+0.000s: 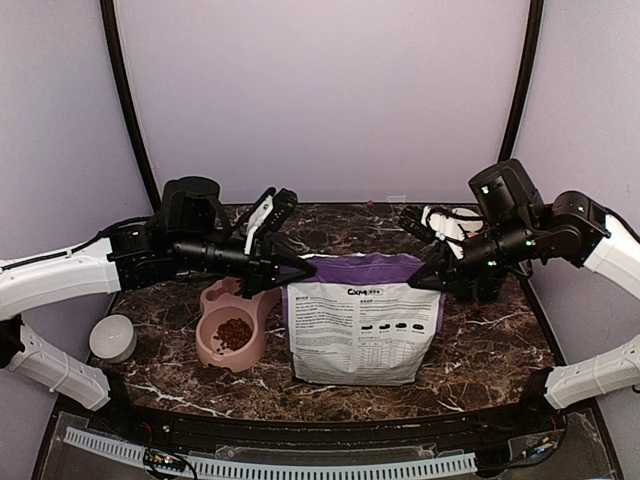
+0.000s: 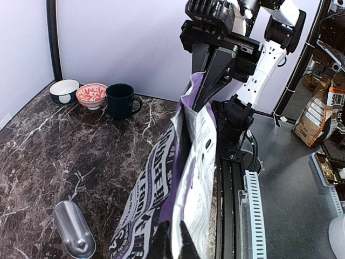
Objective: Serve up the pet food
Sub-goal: Press the seal on the pet food bag.
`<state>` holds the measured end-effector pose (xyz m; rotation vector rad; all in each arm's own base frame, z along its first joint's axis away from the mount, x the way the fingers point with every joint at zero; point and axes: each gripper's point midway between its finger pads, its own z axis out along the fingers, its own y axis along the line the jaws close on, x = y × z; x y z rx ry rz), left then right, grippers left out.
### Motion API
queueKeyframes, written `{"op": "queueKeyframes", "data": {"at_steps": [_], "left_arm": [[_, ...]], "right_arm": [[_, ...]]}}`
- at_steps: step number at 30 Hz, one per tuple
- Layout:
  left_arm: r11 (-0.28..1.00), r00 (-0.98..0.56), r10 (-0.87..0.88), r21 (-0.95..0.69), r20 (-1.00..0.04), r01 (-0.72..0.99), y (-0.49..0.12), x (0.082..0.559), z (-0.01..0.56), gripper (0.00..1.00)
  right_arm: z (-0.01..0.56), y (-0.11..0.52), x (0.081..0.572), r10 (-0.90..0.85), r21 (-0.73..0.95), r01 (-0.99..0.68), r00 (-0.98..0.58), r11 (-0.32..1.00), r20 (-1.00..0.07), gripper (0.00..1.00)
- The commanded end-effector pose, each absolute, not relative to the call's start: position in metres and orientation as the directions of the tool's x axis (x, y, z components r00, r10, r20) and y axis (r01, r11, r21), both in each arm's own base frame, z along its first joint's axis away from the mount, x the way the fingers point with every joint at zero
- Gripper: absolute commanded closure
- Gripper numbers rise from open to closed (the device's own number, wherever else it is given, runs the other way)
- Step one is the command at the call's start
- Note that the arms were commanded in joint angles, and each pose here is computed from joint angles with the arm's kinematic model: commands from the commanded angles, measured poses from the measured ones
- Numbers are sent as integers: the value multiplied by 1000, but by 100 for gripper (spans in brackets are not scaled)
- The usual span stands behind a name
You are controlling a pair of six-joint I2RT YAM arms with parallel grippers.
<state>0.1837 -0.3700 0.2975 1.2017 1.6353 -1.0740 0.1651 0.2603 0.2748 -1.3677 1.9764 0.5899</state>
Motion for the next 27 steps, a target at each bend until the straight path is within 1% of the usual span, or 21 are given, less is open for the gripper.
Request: {"op": "queueKeyframes", "data": {"at_steps": [1, 5, 6, 7, 8, 9, 10, 11, 12, 14, 15, 16, 18, 27], "left_arm": [[197, -184, 232, -139, -955, 970, -364, 186, 318, 100], [199, -182, 235, -136, -955, 971, -364, 187, 318, 100], [202, -182, 236, -135, -955, 970, -364, 187, 319, 100], [203, -180, 237, -133, -955, 970, -363, 187, 319, 100], [205, -180, 238, -132, -954, 970, -363, 187, 319, 100], [204, -179, 238, -131, -955, 970, -363, 187, 320, 100], [206, -178, 238, -130, -955, 970, -362, 187, 320, 100], [205, -178, 238, -129, -955, 970, -362, 187, 320, 100], [206, -179, 240, -130, -954, 970, -362, 187, 320, 100], [208, -181, 242, -131, -953, 969, -362, 187, 319, 100], [209, -182, 243, -132, -953, 969, -362, 188, 318, 100], [209, -182, 243, -132, -953, 969, -362, 188, 318, 100], [208, -182, 243, -132, -953, 969, -362, 188, 319, 100], [207, -176, 243, -126, -954, 970, -363, 188, 321, 100]], "right_arm": [[272, 248, 167, -643, -9, -918, -270, 396, -717, 100], [276, 245, 169, -633, -21, -912, -268, 410, -727, 100], [276, 243, 172, -633, -36, -904, -269, 426, -726, 96], [276, 240, 175, -634, -49, -896, -273, 441, -724, 78], [275, 238, 175, -636, -53, -893, -276, 447, -720, 67], [274, 236, 175, -639, -52, -892, -280, 450, -716, 59], [273, 234, 174, -642, -50, -892, -284, 450, -713, 57], [273, 233, 173, -642, -47, -891, -288, 452, -710, 57], [272, 232, 172, -644, -44, -891, -290, 451, -708, 61], [271, 231, 171, -642, -43, -892, -291, 451, -709, 73], [271, 230, 170, -642, -43, -891, -292, 452, -709, 77], [271, 229, 170, -641, -44, -891, -291, 453, -710, 83], [270, 228, 169, -641, -42, -890, -293, 454, -709, 100], [273, 218, 167, -631, -55, -878, -297, 475, -716, 100]]}}
